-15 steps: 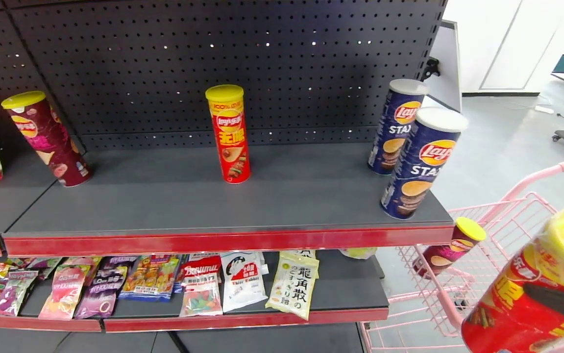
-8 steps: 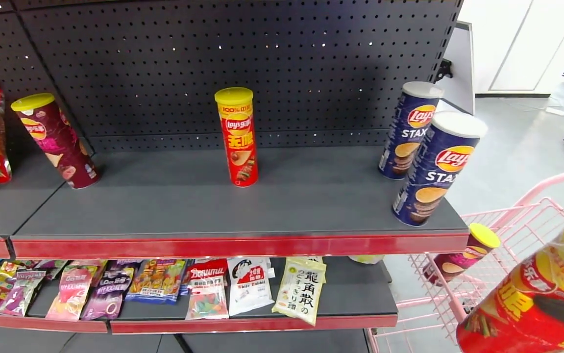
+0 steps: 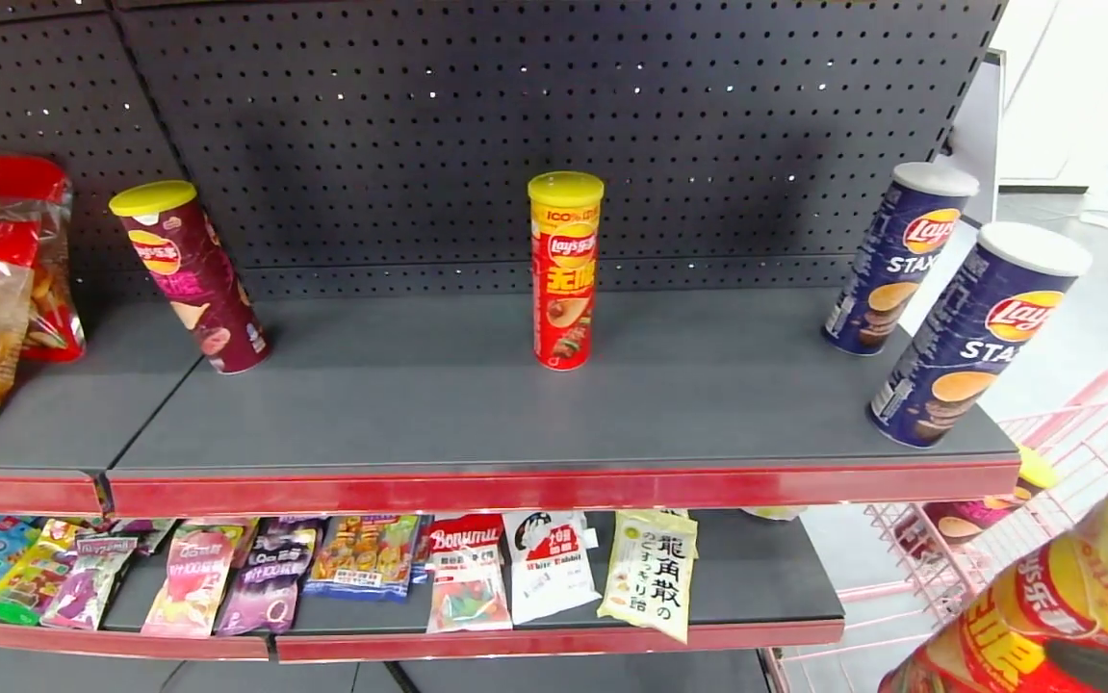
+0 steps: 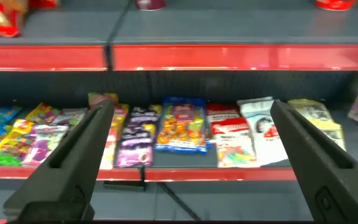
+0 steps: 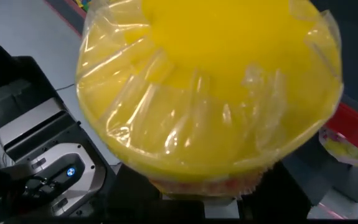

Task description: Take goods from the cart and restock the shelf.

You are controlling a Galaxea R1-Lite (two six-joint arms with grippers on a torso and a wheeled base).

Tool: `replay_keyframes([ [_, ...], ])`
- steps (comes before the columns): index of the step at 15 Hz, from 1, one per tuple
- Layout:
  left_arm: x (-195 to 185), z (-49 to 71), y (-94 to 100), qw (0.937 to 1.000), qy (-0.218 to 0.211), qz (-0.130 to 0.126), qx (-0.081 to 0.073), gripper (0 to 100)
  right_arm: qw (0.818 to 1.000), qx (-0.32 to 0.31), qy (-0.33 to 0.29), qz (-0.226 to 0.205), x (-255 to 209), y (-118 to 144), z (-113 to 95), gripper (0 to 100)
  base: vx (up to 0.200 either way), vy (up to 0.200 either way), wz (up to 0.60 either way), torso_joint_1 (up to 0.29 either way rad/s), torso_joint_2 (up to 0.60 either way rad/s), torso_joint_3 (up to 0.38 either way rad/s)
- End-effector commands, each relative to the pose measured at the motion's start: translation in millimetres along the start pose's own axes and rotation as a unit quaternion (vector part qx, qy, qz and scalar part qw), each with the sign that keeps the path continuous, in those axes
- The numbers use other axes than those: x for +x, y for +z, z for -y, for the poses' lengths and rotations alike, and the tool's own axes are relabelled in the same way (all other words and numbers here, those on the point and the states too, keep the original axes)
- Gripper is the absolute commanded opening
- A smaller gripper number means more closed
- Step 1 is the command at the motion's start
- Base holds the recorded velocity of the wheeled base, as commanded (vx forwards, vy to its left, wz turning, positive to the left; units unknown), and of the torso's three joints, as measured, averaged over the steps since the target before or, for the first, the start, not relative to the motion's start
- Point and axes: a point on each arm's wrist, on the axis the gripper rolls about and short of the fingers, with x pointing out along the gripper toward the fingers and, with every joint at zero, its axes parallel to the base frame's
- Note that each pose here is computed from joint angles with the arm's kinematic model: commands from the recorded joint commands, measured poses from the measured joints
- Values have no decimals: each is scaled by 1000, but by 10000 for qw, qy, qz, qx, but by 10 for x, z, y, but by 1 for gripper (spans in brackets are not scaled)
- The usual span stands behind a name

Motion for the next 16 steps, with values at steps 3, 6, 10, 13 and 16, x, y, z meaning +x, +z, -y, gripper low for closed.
replay_keyframes([
  [3,-1,0,0,10000,2,5,11,100,9999,-68,57,93,-46,-17,-40,0,0,0,0,0,0,0],
  [6,-1,0,0,10000,-6,5,11,100,9997,-141,140,162,-68,-10,-66,0,133,0,0,-3,-2,2],
  [10,-1,0,0,10000,-6,5,11,100,9997,-130,141,156,-68,-18,-67,0,200,0,0,6,4,0],
  [13,-1,0,0,10000,-6,5,-12,100,9997,-103,145,136,-61,-15,-63,0,0,0,0,0,0,0],
  [16,-2,0,4,10000,-6,13,-27,100,9998,-25,187,-35,-1,-57,-39,0,0,0,0,0,0,0],
])
